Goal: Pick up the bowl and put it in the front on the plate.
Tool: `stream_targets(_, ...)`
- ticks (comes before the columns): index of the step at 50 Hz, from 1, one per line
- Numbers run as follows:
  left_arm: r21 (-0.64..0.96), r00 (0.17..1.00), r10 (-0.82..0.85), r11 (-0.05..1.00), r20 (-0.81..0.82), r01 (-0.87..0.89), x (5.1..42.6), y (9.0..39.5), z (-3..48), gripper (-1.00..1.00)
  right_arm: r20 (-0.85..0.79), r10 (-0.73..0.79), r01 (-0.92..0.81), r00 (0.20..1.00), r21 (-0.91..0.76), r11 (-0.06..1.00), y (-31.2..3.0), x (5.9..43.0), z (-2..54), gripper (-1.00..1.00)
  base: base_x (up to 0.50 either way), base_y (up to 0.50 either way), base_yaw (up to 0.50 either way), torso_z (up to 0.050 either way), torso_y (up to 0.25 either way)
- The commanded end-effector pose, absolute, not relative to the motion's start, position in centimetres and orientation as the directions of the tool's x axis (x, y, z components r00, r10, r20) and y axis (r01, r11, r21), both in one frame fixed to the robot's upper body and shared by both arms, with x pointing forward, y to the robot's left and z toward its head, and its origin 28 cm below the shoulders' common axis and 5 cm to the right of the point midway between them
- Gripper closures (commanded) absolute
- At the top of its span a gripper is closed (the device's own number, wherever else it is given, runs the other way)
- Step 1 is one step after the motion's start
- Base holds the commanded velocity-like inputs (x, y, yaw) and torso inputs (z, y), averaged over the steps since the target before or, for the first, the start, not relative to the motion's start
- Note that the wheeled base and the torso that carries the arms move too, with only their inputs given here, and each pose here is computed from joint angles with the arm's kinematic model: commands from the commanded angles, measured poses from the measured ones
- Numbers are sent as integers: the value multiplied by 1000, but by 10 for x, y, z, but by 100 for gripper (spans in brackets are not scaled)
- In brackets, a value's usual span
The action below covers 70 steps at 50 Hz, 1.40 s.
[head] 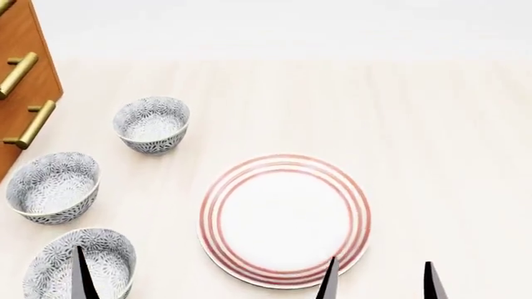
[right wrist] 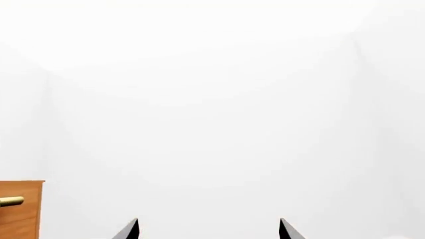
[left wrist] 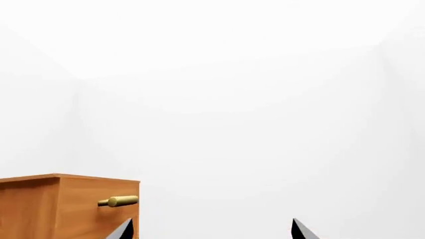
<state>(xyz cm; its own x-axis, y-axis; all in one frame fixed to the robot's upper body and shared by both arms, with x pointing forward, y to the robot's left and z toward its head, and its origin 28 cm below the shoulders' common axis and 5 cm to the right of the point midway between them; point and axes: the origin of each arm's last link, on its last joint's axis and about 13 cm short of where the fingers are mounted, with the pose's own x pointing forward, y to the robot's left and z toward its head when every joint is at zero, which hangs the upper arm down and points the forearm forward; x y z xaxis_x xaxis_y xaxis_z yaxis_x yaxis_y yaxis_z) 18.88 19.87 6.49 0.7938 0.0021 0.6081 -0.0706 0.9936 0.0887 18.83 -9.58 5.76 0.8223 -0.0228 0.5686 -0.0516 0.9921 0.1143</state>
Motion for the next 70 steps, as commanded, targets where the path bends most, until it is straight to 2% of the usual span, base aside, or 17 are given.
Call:
stream_targets(1, 102, 787, 5, 991, 617, -87, 189, 200, 65, -100, 582, -9, -59, 813, 97, 993, -96, 188, 58, -100, 500, -27, 0, 0, 0)
stream_targets(41, 109, 783, 5, 990, 622, -93, 188, 198, 68, -100, 591, -13, -55, 807, 98, 994, -97, 190, 61, -100, 497, -23, 0, 0, 0)
stream_targets(48, 110, 783, 4, 990, 622, -93, 188, 198, 68, -100, 610, 6, -85, 792, 99, 991, -95, 188, 62, -100, 18, -1, 0, 0, 0)
stream_targets(70, 111, 788, -2, 990, 615, -85, 188, 198, 67, -100, 607, 12, -83, 795, 88, 993, -95, 188, 61, -100, 0, 498, 0, 0, 0)
